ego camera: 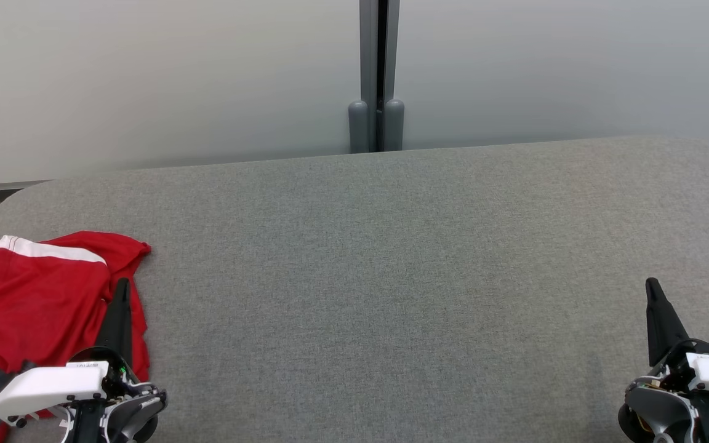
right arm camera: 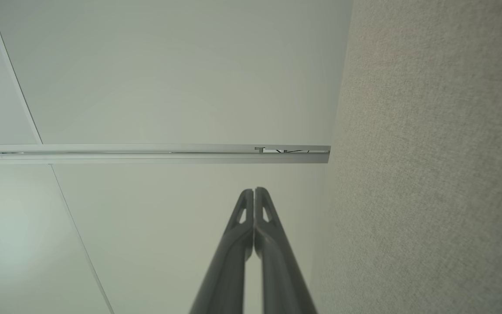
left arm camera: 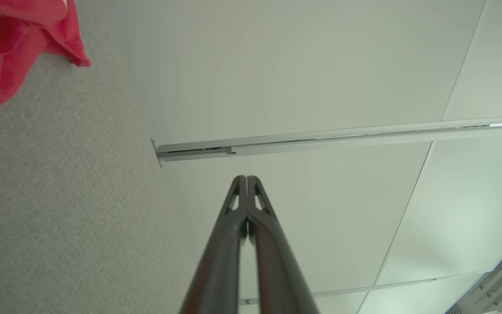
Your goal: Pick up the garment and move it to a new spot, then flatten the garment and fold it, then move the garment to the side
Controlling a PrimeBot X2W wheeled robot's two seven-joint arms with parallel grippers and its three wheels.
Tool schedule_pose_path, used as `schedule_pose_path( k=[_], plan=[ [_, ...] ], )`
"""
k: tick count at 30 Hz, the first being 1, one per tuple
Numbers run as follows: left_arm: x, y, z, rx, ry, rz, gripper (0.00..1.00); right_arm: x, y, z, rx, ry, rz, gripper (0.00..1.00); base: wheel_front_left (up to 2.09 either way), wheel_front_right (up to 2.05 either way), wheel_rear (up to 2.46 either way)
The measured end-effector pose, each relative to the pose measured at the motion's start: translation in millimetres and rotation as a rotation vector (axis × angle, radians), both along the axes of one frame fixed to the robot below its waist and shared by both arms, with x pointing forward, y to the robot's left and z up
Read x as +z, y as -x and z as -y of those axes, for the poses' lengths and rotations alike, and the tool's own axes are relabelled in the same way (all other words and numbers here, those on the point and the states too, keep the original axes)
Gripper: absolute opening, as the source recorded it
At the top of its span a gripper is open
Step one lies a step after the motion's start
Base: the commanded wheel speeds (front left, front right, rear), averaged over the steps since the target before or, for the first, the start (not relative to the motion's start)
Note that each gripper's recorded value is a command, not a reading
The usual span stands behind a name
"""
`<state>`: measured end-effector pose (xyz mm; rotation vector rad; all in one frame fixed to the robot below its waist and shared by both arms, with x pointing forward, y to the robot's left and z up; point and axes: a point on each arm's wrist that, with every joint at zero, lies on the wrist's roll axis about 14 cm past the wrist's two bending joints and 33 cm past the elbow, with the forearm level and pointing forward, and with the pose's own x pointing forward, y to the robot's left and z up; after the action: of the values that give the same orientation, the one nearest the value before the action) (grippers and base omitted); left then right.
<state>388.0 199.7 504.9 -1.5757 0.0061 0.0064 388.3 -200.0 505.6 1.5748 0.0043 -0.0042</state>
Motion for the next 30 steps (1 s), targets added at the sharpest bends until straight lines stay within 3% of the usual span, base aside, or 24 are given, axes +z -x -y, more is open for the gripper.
schedule_pose_path(
  k=[6,7,11,20,30],
  plan=[
    [0,0,0,0.0,0.0,0.0,0.0,0,0,0,0.0,0.0,0.0,0.0,0.0,0.0,0.0],
    [-2,1,0,0.0,0.002,-0.007,1.0,-3,1,0,0.0,-0.001,-0.008,1.0,0.0,0.0,0.0],
    [-34,17,4,0.004,0.021,-0.101,1.0,-31,15,-2,-0.005,-0.019,-0.091,1.0,0.0,0.0,0.0],
    [-33,17,3,0.032,0.002,-0.097,1.0,-29,16,-3,-0.023,0.046,-0.09,1.0,0.0,0.0,0.0],
    [-25,16,-10,0.089,-0.065,-0.078,1.0,-16,12,4,-0.045,0.255,-0.058,1.0,0.0,0.0,0.0]
  ],
)
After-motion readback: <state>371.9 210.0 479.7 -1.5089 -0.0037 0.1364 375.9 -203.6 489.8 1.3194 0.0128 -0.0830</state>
